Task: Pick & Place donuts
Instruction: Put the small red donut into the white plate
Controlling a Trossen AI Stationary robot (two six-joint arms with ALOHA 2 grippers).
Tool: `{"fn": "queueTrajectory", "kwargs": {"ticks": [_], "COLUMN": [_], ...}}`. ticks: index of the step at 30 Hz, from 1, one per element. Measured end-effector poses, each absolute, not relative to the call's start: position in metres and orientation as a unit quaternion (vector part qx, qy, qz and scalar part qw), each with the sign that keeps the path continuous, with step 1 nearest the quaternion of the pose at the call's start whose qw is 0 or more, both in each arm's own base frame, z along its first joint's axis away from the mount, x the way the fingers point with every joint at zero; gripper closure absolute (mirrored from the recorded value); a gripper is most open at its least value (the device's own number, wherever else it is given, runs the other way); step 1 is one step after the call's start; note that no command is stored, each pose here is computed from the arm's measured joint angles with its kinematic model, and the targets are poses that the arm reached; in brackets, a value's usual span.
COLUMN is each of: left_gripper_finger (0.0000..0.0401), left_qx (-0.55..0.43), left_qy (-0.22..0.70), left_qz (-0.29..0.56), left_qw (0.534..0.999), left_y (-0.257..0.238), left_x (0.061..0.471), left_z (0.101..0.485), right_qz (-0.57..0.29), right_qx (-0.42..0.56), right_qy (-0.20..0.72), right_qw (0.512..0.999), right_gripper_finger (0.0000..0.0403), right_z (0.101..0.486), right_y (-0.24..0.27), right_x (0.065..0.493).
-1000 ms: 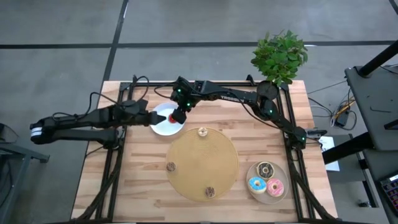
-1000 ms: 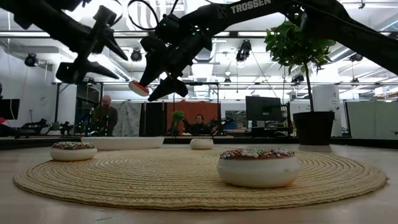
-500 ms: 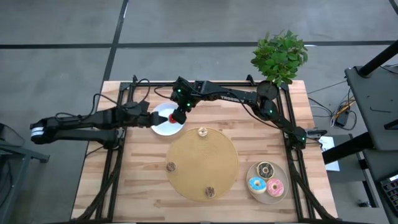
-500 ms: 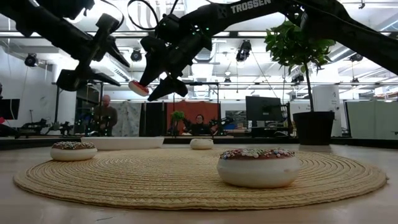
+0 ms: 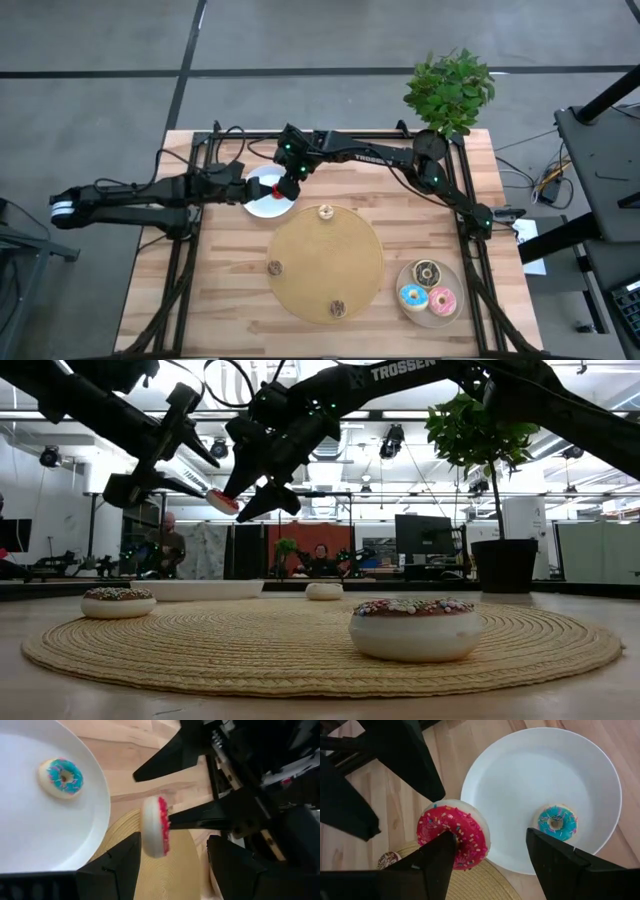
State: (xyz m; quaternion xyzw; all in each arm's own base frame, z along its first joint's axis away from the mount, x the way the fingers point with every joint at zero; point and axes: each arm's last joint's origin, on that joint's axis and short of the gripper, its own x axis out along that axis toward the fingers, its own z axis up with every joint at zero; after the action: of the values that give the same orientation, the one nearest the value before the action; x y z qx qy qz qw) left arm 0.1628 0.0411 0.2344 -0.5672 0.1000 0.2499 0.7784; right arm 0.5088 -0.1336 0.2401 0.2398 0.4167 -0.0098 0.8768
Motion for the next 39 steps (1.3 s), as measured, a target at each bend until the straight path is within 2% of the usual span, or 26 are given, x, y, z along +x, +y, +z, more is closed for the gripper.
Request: {"fn": "queueTrajectory", "kwargs": {"ticks": [39], "left_gripper_finger": [0.0202], "left_qx": [-0.575], "left_qy": [0.124], "left_qz": [0.236], "left_qw": [0.773], "left_y": [0.0407], "left_x": [0.1675], "left_z": [0.2301], "right_qz": [0.001], "right_qx": [0.233], "right_qy": [0.410], "right_qw": [0.882], "right_gripper_finger": [0.0170], "right_z": [0.2433], "right_y": [-0.1274], "right_x": [0.5114]}}
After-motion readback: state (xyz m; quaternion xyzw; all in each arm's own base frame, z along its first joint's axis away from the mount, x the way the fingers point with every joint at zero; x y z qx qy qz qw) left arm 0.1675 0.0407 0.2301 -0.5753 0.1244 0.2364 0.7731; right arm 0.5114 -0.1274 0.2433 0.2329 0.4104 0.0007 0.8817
